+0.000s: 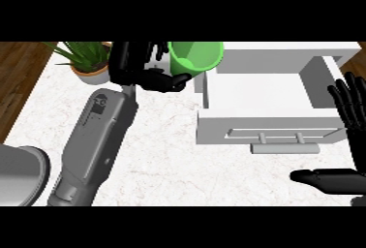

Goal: Pick up the cup, place it into the drawer and close the drawer

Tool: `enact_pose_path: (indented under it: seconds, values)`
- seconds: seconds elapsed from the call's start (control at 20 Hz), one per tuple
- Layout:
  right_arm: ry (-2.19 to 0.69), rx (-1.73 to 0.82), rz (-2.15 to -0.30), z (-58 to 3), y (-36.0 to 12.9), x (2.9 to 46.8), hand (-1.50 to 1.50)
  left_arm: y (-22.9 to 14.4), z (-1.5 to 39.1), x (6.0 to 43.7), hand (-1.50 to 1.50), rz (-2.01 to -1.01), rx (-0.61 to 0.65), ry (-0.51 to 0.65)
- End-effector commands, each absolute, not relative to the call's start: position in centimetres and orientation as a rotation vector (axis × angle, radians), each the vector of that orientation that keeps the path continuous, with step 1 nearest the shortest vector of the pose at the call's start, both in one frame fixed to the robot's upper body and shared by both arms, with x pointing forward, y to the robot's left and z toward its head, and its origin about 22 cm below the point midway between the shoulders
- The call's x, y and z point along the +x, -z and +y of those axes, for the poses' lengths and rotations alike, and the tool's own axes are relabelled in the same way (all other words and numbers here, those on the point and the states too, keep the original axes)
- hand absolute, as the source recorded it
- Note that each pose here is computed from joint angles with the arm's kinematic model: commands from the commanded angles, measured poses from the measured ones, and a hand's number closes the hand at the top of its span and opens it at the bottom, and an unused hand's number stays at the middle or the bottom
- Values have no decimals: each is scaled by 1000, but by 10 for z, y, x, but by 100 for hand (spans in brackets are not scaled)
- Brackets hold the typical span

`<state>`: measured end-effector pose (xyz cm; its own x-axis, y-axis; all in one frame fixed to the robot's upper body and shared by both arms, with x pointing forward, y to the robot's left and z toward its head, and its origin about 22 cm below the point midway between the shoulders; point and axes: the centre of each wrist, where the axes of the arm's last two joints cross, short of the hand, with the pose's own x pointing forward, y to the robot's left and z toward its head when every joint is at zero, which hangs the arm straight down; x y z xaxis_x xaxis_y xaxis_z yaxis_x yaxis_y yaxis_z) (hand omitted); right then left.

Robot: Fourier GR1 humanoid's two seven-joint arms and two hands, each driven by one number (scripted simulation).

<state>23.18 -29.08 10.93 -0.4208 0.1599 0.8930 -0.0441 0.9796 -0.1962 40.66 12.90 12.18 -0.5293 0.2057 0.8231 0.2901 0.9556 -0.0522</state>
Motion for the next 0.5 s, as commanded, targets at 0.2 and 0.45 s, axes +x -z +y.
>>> enact_pose_path:
  seconds: [0.2, 0.45]
  values:
    - [-252, -74, -2003, -286, -123, 233, -150, -169, 69, 427, 150, -2126, -270, 166]
    - [-231, -80, -2008, -307, -120, 235, -150, -186, 44, 426, 150, -2029, -280, 164]
